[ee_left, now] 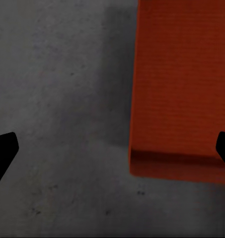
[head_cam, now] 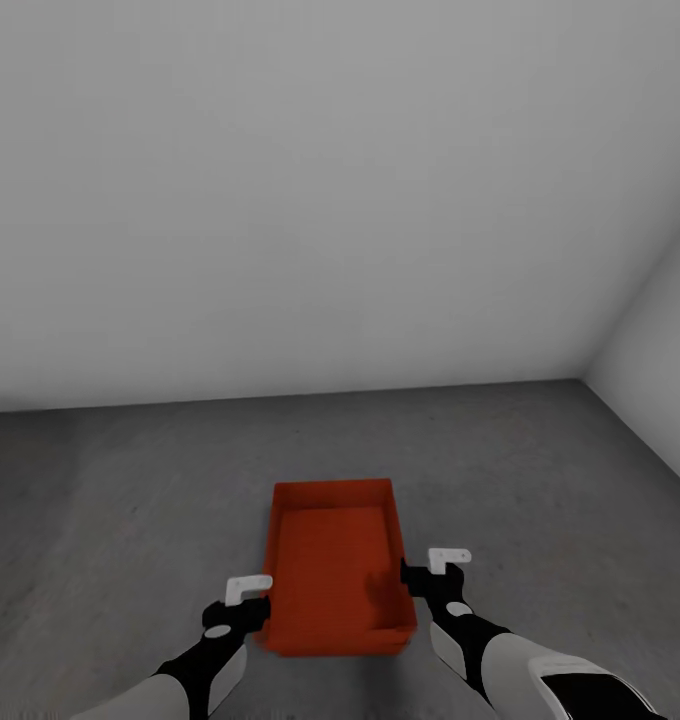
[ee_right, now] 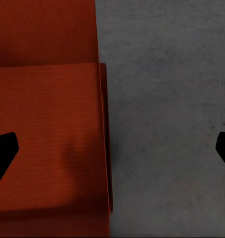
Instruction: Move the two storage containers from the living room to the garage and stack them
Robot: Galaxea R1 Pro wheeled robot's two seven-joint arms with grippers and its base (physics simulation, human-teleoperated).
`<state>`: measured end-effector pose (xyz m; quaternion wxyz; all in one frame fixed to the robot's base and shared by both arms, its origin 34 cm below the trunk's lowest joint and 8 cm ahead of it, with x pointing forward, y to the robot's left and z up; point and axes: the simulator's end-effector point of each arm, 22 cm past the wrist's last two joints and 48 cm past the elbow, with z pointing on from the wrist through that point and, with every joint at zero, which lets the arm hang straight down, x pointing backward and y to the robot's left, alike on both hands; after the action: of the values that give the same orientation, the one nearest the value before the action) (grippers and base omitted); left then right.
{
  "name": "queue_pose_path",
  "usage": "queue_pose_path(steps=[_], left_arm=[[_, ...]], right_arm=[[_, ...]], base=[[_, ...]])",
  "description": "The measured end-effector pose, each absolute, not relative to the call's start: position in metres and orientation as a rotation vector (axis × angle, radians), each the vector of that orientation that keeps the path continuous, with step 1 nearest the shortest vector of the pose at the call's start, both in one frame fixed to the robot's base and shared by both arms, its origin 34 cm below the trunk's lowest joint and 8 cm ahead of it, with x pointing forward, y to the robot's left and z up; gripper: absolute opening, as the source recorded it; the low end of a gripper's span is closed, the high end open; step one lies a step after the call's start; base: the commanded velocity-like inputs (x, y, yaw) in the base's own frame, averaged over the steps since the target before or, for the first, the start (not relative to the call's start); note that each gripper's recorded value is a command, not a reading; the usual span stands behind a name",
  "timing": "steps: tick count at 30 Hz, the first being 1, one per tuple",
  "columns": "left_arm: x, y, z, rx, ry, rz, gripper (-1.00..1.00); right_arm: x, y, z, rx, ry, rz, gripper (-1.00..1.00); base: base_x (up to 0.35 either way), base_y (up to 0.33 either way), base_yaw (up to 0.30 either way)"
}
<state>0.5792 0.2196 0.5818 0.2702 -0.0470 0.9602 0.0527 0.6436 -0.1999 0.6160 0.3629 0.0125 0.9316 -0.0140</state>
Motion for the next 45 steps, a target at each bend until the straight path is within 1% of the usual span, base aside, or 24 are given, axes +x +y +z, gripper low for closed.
queue_pose_path(steps=[31,34,38,41,45], left_arm=[[0.572,0.223,0.578,-0.131,2.603,0.151,1.00],[0.569,0.228,0.576,-0.140,2.610,0.161,1.00],[0.563,0.242,0.573,-0.226,2.626,0.175,1.00],[0.558,0.254,0.571,-0.297,2.632,0.186,1.00],[0.556,0.273,0.571,-0.321,2.631,0.212,1.00]], right_arm=[[0.642,-0.202,0.615,0.032,2.404,-0.038,1.00],[0.640,-0.202,0.613,0.031,2.413,-0.039,1.00],[0.637,-0.203,0.611,0.027,2.426,-0.039,1.00],[0.636,-0.202,0.610,0.025,2.430,-0.037,1.00],[0.636,-0.201,0.610,0.022,2.431,-0.035,1.00]], base=[[-0.344,0.000,0.000],[-0.347,0.000,0.000],[-0.321,0.000,0.000],[-0.138,0.000,0.000],[-0.032,0.000,0.000]])
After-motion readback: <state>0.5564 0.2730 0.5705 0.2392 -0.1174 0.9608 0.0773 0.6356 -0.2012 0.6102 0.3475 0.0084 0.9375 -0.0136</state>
